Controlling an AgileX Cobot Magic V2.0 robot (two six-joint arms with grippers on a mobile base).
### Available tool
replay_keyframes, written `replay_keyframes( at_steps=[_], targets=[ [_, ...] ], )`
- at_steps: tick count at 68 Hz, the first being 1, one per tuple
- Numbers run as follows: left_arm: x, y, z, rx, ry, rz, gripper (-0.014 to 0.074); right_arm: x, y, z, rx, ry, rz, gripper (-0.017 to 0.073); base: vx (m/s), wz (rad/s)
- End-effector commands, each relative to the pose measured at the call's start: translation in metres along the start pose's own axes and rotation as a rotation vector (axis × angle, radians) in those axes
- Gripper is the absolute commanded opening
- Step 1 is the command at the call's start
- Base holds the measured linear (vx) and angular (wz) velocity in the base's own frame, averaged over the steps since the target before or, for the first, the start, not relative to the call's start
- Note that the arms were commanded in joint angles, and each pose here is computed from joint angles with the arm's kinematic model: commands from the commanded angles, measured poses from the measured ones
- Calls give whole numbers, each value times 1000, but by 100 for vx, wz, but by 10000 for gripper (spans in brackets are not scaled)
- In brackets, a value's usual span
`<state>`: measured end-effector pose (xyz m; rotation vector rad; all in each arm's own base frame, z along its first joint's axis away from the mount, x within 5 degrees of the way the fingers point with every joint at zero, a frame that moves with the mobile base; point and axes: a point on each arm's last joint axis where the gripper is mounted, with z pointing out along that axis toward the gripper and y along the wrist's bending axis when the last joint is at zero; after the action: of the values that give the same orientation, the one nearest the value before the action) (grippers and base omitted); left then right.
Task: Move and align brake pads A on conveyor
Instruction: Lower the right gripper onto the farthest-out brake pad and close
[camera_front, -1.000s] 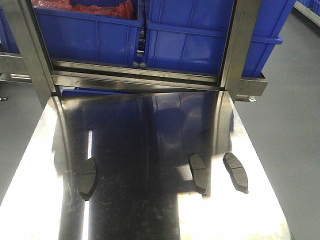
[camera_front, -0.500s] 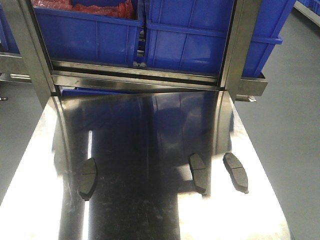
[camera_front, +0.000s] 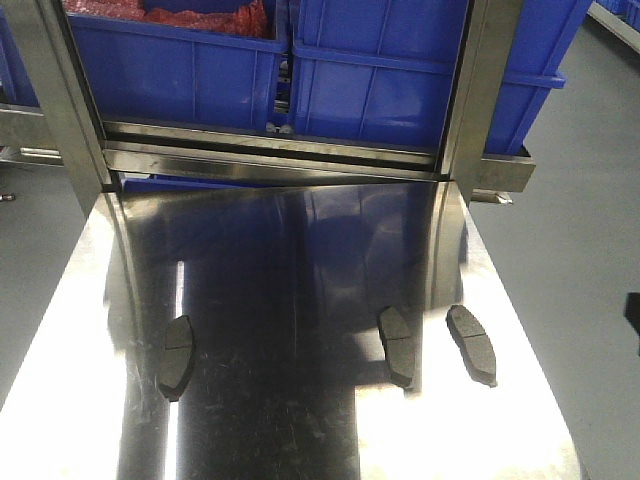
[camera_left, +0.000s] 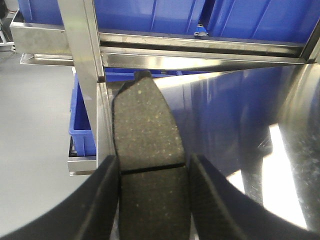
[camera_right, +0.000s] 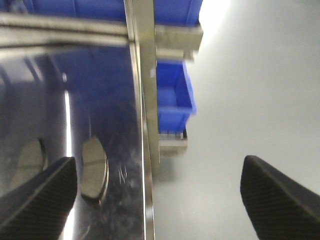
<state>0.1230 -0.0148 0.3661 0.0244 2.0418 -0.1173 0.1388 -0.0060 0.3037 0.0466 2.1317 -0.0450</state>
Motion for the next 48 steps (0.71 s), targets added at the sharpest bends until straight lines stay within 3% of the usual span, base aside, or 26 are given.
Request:
replay_keyframes(
  at_steps=[1, 17, 28, 48],
  targets=[
    [-15, -2, -6, 16, -114, -3, 27, -24, 0, 22, 4, 26, -9, 610, 0, 0],
    [-15, -2, -6, 16, -114, -3, 27, -41, 9, 87, -19, 194, -45, 602, 0, 0],
    [-15, -2, -6, 16, -114, -3, 27, -44, 36, 119, -80, 283, -41, 596, 0, 0],
    [-15, -2, -6, 16, -114, -3, 27, -31, 80, 168, -149, 435, -93, 594, 0, 0]
  ],
)
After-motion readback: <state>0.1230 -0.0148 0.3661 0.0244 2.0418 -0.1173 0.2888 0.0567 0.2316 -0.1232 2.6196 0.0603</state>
